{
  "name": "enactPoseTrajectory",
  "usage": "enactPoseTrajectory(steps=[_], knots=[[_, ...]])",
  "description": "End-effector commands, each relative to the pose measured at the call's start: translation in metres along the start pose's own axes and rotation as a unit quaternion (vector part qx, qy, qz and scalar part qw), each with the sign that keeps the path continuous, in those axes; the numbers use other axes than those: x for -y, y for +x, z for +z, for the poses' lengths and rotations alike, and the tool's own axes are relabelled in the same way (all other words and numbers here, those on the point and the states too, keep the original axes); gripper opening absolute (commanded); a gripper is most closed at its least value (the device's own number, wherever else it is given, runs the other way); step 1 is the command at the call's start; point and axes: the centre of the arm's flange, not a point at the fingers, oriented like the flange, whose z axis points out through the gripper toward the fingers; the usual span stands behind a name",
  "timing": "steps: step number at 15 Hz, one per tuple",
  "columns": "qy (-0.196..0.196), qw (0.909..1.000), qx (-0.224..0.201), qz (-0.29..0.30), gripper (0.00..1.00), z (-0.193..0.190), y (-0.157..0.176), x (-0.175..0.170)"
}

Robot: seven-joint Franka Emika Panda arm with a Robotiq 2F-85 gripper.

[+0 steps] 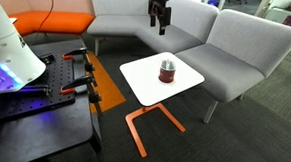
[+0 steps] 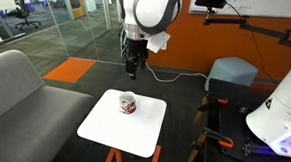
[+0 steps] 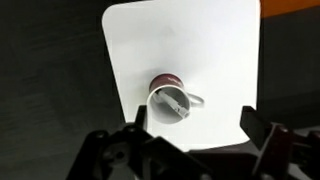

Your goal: Move the mug to the left

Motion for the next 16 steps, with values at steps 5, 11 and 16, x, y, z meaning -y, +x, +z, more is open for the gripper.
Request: enactPoseTrajectory(steps=[5,11,16], knots=[[0.064,0.9878,-0.042,0.135,1.0,0.072,0.038,-0.058],[0.082,0.9846,-0.003,0.154,1.0,0.134,0.064,-0.079],[0.092,0.9793,0.035,0.176,1.0,0.185,0.078,-0.093]])
